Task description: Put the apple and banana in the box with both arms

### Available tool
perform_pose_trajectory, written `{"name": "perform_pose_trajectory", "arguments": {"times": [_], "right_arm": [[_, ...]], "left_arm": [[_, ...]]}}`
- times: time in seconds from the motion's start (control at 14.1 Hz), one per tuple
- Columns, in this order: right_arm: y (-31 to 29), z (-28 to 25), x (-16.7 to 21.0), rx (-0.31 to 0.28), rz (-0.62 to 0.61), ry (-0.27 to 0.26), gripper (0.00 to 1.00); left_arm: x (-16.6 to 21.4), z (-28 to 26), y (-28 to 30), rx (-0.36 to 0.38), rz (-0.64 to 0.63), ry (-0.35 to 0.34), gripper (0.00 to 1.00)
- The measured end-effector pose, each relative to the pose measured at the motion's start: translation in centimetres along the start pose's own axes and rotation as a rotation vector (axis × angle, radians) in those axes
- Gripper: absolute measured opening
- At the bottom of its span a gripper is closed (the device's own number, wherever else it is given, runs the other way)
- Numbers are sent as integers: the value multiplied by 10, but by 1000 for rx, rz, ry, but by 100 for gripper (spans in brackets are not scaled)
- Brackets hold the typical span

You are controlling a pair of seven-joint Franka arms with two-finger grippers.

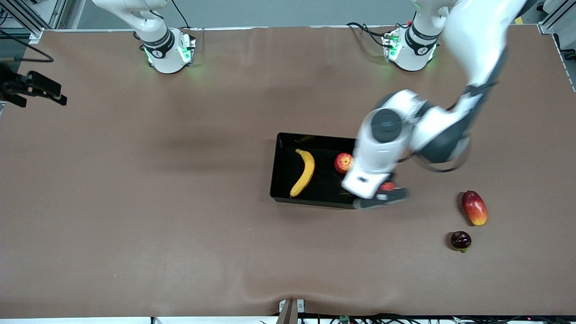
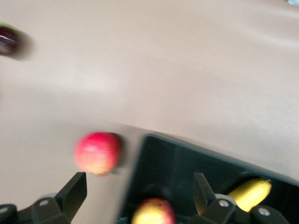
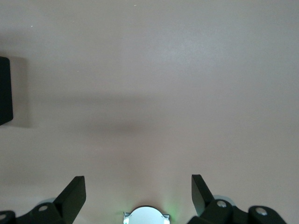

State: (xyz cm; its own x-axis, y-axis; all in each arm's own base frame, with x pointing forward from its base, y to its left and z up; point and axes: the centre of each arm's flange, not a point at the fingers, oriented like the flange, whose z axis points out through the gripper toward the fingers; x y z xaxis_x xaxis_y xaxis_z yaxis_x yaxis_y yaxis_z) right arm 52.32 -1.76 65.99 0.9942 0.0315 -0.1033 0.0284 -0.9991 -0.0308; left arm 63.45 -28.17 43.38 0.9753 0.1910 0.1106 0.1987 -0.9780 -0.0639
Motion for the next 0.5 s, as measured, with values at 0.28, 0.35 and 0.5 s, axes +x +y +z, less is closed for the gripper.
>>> {"name": "perform_pose_trajectory", "arguments": {"times": [0.28,0.35,0.5], "right_arm": [[-1,2,-2,1,-3,-22,100],[-3,4,-1,1,-7,-29,100],[-10,7,0,0,-19,-35,100]], "left_arm": [[24,-84,-107,79,22,9,100],[23,-101,-124,101,42,14,100],[20,-126,-151,103,93,3,100]]}}
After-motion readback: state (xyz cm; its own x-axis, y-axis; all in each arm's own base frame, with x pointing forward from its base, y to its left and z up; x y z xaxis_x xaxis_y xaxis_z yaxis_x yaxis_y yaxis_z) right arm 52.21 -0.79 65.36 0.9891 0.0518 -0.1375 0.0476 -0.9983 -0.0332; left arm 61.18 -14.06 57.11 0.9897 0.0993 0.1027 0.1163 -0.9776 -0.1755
